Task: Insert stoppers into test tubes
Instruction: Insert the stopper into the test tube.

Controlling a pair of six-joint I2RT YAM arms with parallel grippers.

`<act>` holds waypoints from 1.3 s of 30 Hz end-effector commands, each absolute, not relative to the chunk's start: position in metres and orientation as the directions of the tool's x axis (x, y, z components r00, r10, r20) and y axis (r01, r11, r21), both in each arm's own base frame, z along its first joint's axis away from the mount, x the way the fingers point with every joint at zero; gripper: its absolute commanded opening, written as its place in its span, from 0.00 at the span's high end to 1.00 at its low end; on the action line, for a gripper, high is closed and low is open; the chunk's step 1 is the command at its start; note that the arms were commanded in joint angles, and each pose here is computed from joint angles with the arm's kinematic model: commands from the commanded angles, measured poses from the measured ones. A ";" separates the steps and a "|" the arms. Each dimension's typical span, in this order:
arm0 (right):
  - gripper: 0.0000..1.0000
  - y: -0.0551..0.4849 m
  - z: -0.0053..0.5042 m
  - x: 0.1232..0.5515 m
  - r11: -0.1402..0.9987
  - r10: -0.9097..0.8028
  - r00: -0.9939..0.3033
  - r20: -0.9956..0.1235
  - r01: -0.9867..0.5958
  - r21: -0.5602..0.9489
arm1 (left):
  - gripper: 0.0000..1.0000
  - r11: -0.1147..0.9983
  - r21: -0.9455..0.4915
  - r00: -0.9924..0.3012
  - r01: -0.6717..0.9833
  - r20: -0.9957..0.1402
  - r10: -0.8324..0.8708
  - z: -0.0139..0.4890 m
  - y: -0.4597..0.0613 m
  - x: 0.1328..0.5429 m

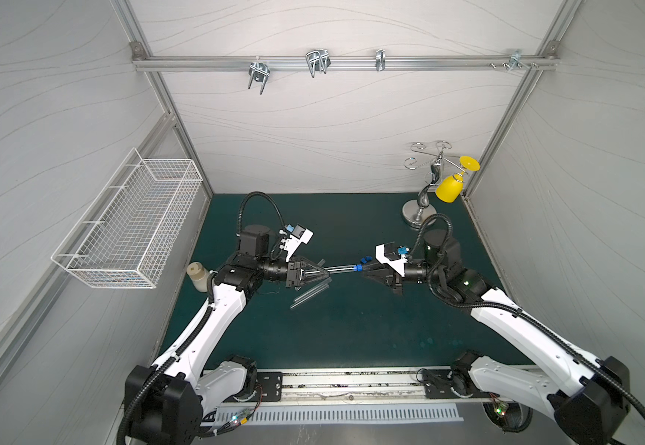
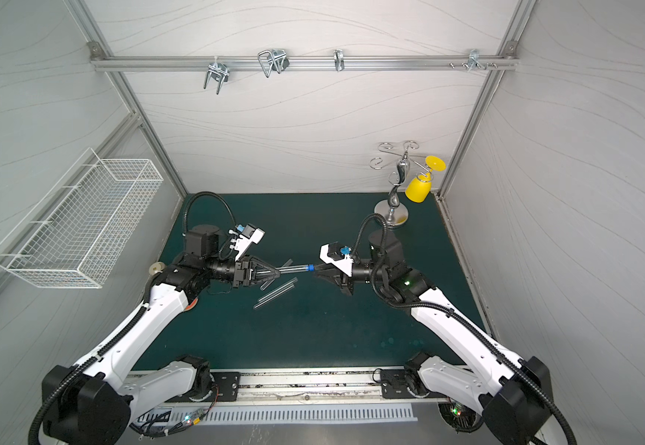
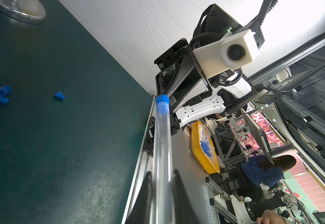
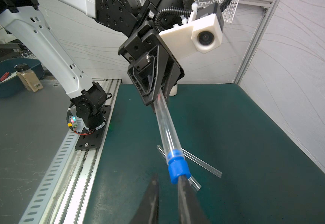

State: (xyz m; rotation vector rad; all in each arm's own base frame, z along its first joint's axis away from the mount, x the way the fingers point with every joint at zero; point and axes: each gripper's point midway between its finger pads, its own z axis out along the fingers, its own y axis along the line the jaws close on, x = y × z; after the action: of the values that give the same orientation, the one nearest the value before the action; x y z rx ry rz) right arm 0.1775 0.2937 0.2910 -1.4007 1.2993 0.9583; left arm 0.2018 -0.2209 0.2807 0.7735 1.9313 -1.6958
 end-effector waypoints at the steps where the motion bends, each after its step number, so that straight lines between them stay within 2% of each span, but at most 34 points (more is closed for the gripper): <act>1: 0.83 0.305 0.302 0.162 -0.064 -0.198 0.180 -0.964 -0.983 -0.170 | 1.00 0.040 -0.681 -0.680 0.732 -0.724 0.118 0.298 -0.225 0.198; 26: 0.86 0.328 0.313 0.150 -0.156 -0.194 0.288 -0.938 -0.953 -0.261 | 1.00 0.055 -0.671 -0.672 0.739 -0.729 0.132 0.291 -0.226 0.196; 39: 0.91 0.339 0.318 0.141 -0.167 -0.207 0.340 -0.917 -0.936 -0.310 | 1.00 0.070 -0.669 -0.671 0.740 -0.729 0.131 0.289 -0.226 0.197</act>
State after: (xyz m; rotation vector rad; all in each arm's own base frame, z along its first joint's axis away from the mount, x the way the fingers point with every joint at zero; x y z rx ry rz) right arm 0.1847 0.3093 0.2807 -1.5229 1.3583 0.7801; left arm 0.2041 -0.2149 0.2727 0.7428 1.9675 -1.6432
